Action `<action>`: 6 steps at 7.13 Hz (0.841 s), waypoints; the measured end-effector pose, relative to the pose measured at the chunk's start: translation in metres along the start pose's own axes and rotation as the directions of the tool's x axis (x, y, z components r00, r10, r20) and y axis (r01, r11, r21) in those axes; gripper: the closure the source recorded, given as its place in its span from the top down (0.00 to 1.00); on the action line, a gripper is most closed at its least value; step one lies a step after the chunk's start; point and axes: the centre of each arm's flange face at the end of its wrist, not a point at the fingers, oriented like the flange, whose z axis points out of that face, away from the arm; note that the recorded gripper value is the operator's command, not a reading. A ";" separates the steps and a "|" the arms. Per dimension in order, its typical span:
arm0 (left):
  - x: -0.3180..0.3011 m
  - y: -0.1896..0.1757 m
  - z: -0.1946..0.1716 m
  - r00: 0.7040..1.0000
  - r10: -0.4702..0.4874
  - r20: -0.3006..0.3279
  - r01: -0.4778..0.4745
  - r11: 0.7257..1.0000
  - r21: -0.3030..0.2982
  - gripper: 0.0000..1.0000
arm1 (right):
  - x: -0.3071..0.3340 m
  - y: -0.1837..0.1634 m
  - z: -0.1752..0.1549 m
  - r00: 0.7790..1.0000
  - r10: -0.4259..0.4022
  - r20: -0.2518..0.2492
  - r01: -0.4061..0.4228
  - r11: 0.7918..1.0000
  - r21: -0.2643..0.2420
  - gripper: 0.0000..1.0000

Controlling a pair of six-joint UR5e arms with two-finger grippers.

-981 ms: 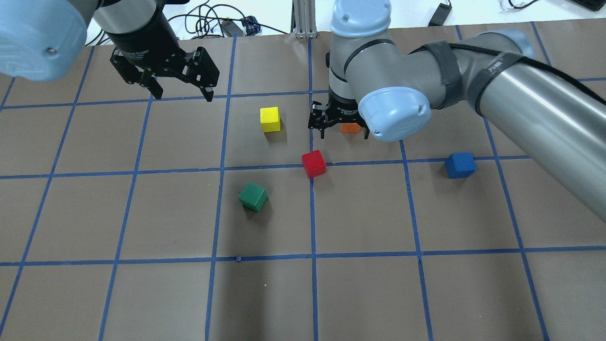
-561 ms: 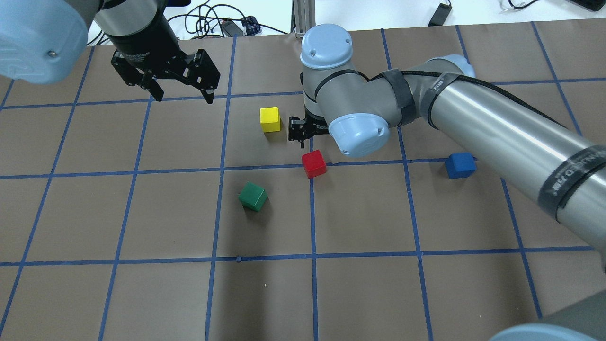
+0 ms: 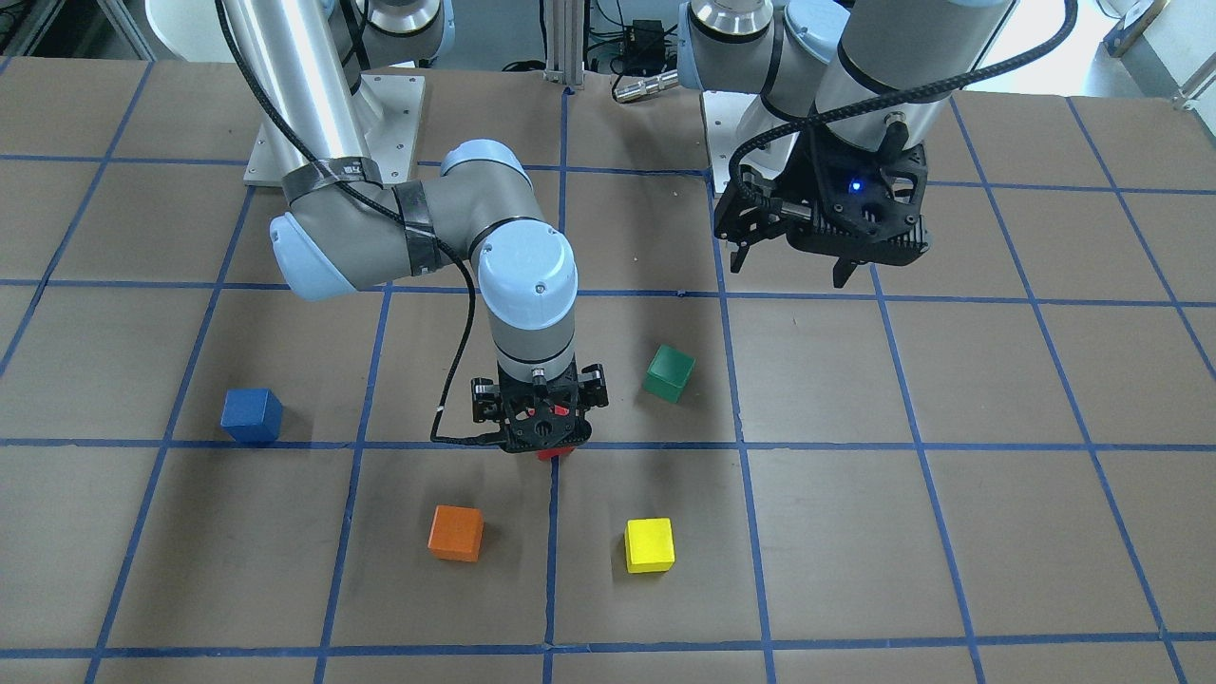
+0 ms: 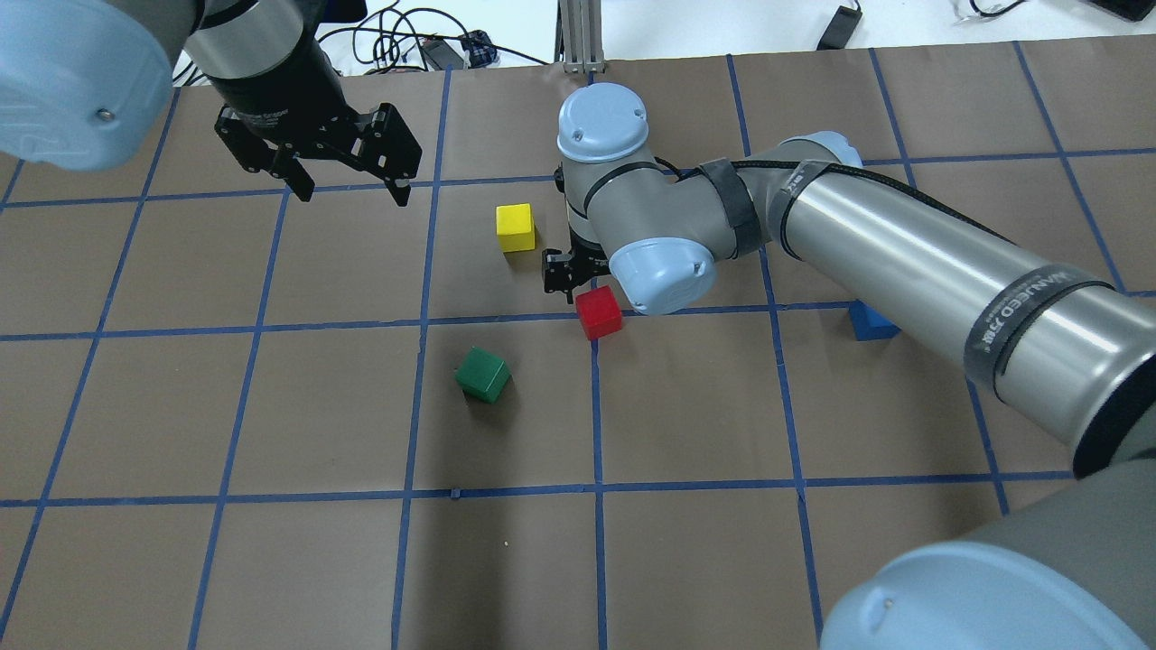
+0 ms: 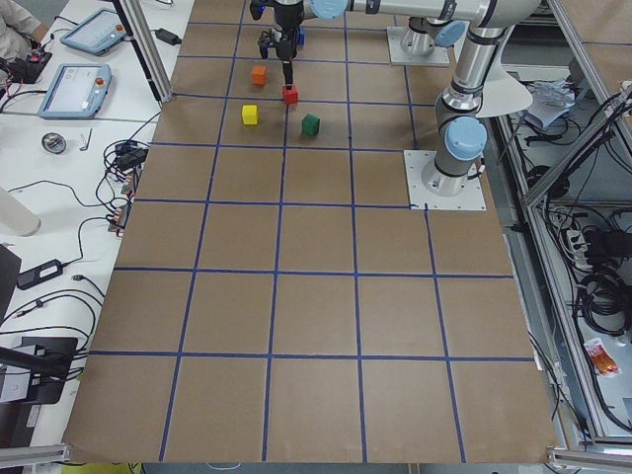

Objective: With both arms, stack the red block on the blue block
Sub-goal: 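Lower the right gripper over the red cube and close on it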

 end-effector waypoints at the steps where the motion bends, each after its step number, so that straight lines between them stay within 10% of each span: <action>1: 0.000 0.000 0.000 1.000 0.000 -0.001 0.000 1.000 0.000 1.00 | -0.002 0.000 0.010 1.000 -0.010 0.001 0.010 1.000 -0.016 1.00; 2: 0.000 0.000 0.000 1.000 -0.001 -0.001 0.001 1.000 -0.001 1.00 | -0.002 -0.001 0.019 1.000 -0.013 0.002 0.013 0.999 -0.030 0.98; 4: 0.000 0.000 0.000 1.000 -0.002 -0.001 0.002 1.000 -0.001 1.00 | -0.003 -0.001 0.030 1.000 -0.013 0.001 0.013 0.999 -0.048 0.10; 6: 0.000 0.000 0.000 1.000 -0.002 -0.002 0.002 1.000 0.001 1.00 | -0.003 -0.001 0.030 1.000 -0.028 0.000 0.028 0.998 -0.052 0.00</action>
